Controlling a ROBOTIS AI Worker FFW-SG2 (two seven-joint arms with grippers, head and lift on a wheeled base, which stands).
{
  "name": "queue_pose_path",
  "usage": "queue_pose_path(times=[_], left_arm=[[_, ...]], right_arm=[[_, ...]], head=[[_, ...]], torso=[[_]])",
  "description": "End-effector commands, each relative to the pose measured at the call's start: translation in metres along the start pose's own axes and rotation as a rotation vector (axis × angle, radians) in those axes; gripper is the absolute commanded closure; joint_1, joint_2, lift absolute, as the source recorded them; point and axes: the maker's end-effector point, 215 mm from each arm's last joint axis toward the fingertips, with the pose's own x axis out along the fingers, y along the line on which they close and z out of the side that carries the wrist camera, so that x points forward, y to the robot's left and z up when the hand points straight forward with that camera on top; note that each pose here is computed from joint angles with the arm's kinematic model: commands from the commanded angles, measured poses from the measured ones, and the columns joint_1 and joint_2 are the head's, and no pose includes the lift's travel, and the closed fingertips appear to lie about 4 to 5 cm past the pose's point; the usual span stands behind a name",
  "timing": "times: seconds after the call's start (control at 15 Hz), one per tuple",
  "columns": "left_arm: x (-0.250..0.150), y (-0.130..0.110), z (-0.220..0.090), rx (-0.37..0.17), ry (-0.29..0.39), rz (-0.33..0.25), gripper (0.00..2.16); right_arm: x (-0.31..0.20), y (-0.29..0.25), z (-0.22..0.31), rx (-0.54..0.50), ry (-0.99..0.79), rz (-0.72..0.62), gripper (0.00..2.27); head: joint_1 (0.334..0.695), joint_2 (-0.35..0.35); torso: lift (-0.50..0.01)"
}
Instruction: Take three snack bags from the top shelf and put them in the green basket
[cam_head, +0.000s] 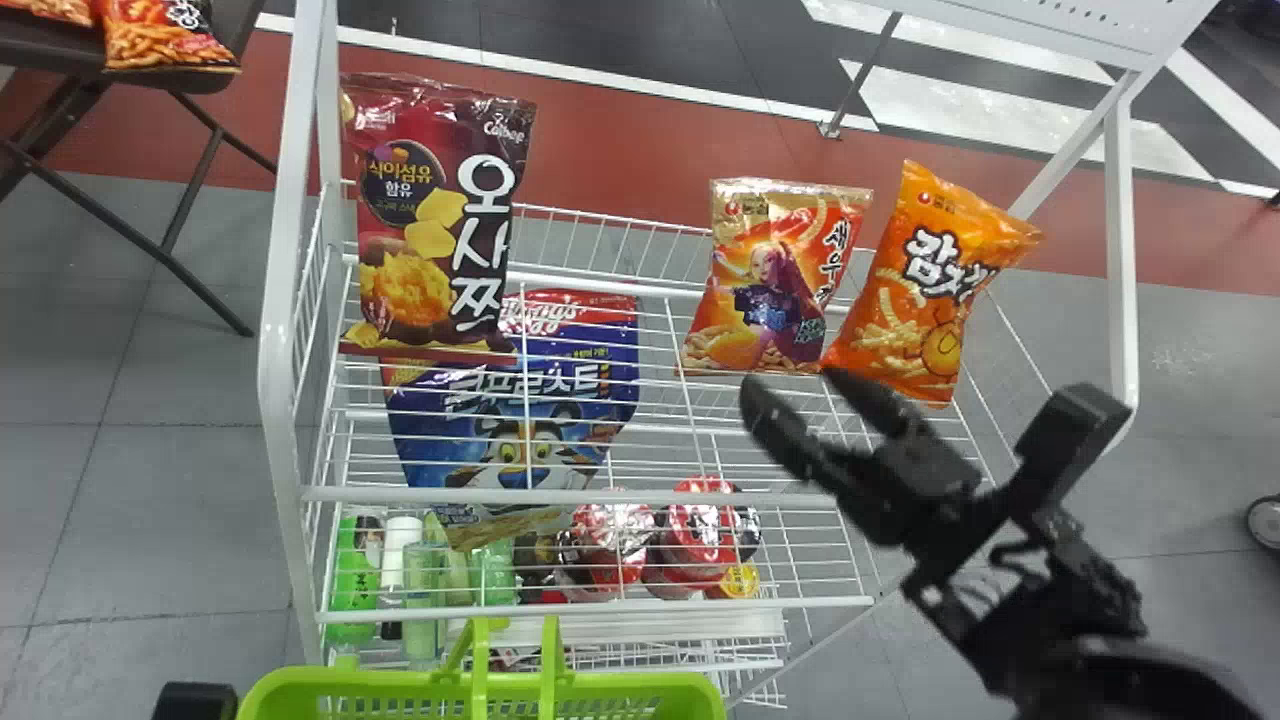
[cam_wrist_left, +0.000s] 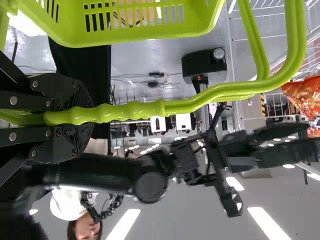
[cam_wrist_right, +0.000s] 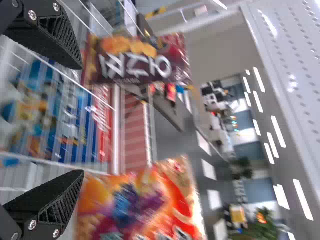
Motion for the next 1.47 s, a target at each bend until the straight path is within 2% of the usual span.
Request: queue_pose_path(times=[0.0,0.2,0.47,0.53,0.6,0.67,0.73,0.93,1.13,1.4], left_arm=[[0.0,0.0,-0.001,-0.002,0.004,0.002,1.4],[-0.001,0.001,0.002,0.003,0.001,0.004,1.4],[-0.004,0.001,0.008,0.015,-0.003,0.009,1.4],[-0.005,0.0,0.012,0.021,-0.006,0.006,1.4],[-0.005,0.001,0.014,0.023,-0.006,0.007,1.4],[-0.006,0.001,0.014,0.022,-0.008,0.008,1.4],[-0.006,0.001,0.015,0.024,-0.008,0.006,1.4],[-0.006,0.001,0.015,0.026,-0.007,0.009,1.4],[-0.006,0.001,0.015,0.027,-0.006,0.01,1.4],[-0.009,0.003,0.017,0.027,-0.011,0.016,1.4]], right_arm=[[0.035,-0.039,0.022,-0.068,-0.052,-0.101,0.07],[0.073,-0.074,0.02,-0.078,-0.022,-0.16,0.09],[0.097,-0.09,-0.021,-0.006,0.057,-0.178,0.17],[0.099,-0.089,-0.03,0.012,0.077,-0.174,0.36],[0.099,-0.086,-0.033,0.016,0.083,-0.163,0.81],[0.1,-0.083,-0.034,0.018,0.086,-0.157,1.45],[0.1,-0.082,-0.039,0.032,0.1,-0.154,1.92],[0.095,-0.077,-0.051,0.076,0.146,-0.133,2.11],[0.083,-0.075,-0.043,0.075,0.123,-0.124,2.11],[0.044,-0.046,-0.003,0.047,0.076,-0.085,2.11]], head=[[0.695,-0.35],[0.695,-0.35],[0.695,-0.35],[0.695,-0.35],[0.695,-0.35],[0.695,-0.35],[0.695,-0.35],[0.695,-0.35],[0.695,-0.35],[0.695,-0.35]], torso=[[-0.028],[-0.028],[-0.028],[-0.028],[-0.028],[-0.028],[-0.028],[-0.028],[-0.028],[-0.028]])
